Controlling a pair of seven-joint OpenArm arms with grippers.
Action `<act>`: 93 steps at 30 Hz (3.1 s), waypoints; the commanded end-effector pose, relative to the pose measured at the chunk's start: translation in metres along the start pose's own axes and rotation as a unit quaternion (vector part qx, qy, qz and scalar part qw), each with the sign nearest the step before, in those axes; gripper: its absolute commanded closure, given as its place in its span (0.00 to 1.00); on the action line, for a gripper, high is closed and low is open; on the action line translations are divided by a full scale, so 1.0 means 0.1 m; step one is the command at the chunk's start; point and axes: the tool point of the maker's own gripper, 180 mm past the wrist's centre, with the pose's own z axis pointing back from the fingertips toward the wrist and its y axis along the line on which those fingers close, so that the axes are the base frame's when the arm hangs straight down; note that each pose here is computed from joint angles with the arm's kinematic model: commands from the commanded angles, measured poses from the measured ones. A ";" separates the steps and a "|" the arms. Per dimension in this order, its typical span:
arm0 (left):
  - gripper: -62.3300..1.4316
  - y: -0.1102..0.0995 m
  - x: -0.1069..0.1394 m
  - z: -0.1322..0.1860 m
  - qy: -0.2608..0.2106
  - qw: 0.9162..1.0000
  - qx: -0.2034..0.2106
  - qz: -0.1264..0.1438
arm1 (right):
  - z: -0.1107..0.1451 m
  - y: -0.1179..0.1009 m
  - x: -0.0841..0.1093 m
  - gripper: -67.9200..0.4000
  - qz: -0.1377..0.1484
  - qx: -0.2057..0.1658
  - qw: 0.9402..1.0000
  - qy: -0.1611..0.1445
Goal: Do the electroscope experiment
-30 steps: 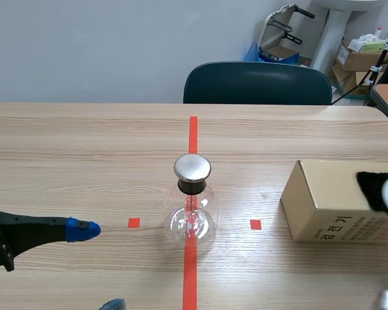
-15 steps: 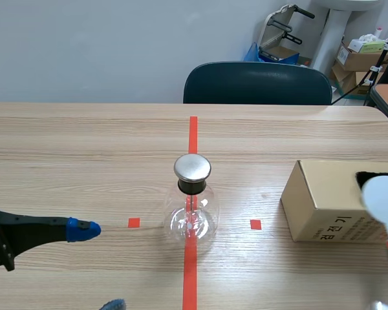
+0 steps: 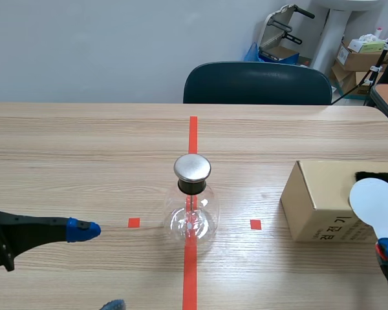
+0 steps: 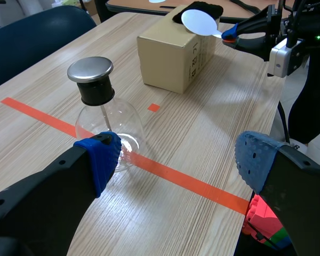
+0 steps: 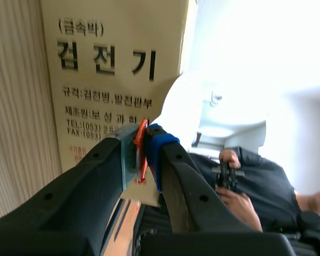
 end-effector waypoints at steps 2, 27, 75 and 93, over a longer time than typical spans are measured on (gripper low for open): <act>0.25 -0.02 0.09 -0.03 -0.017 1.000 0.000 0.003 | 0.04 -0.11 -0.38 0.97 0.021 -0.021 0.995 0.097; 0.25 -0.02 0.03 -0.03 0.000 1.000 0.000 0.003 | 0.02 -0.08 -0.25 0.97 0.027 -0.013 0.998 0.063; 0.93 0.55 -0.77 -0.78 0.026 0.997 0.064 -0.041 | -0.35 -0.79 -0.36 0.97 0.033 -0.085 0.991 0.097; 0.93 0.67 -0.95 -1.04 0.032 0.996 0.059 -0.056 | -0.88 -1.60 0.48 0.97 0.006 -0.188 0.980 0.063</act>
